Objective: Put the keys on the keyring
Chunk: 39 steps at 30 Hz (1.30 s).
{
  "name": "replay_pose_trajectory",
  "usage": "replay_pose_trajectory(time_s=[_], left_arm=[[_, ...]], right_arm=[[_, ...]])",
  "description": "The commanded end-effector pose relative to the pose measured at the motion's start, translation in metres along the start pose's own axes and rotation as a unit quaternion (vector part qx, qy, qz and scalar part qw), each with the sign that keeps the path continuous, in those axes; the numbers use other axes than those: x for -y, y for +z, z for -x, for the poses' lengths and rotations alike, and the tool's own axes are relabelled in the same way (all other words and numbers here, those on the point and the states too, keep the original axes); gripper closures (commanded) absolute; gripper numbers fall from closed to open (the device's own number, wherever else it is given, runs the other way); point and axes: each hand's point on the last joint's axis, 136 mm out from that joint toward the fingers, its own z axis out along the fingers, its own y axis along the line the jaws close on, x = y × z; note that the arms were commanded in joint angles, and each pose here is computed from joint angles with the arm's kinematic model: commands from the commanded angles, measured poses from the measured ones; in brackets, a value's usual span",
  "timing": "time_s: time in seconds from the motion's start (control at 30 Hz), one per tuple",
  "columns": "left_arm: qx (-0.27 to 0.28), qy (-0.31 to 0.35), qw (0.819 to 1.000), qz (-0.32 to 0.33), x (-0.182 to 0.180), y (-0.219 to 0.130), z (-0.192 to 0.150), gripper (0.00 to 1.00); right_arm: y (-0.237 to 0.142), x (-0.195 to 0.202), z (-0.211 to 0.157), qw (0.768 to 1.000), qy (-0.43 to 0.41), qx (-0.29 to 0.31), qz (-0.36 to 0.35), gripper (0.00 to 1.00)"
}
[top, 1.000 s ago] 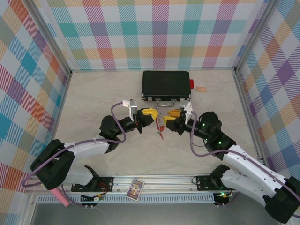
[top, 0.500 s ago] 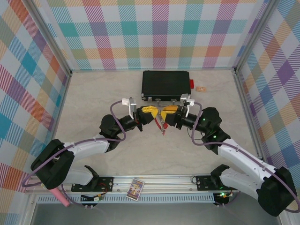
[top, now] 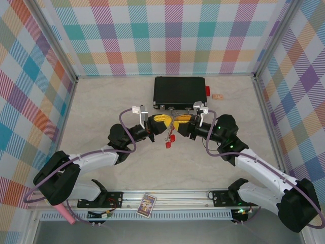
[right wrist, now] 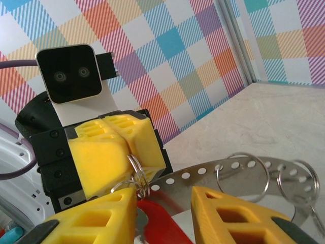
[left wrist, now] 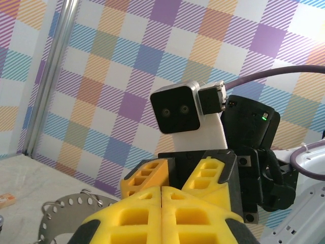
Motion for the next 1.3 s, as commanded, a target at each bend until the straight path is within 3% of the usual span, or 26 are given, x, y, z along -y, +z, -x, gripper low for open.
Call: replay_pose_trajectory(time_s=[0.0,0.2,0.7,0.93,1.03,1.27], left_arm=[[0.035,0.021,0.998,-0.04,0.022,0.006,0.027,1.0],[0.028,0.013,0.999,-0.043,0.02,0.008,0.023,1.0],[0.015,-0.001,0.999,-0.049,0.018,0.01,0.015,1.0],[0.02,0.002,0.999,-0.049,0.02,0.009,0.019,1.0],[0.021,0.002,0.999,-0.049,0.021,0.008,0.02,1.0],[0.016,0.0,0.999,-0.041,0.017,0.007,0.014,0.97]], right_arm=[[-0.004,-0.007,0.009,1.0,-0.023,0.014,0.008,0.68],[-0.004,-0.018,0.019,0.999,-0.039,0.025,0.029,0.76],[-0.002,-0.027,0.025,0.997,-0.051,0.025,0.053,0.81],[0.002,-0.024,0.017,0.997,-0.04,0.011,0.059,0.9],[0.002,-0.023,0.015,0.997,-0.04,0.009,0.058,1.0],[-0.003,-0.023,0.014,0.997,-0.062,0.005,0.044,1.0]])
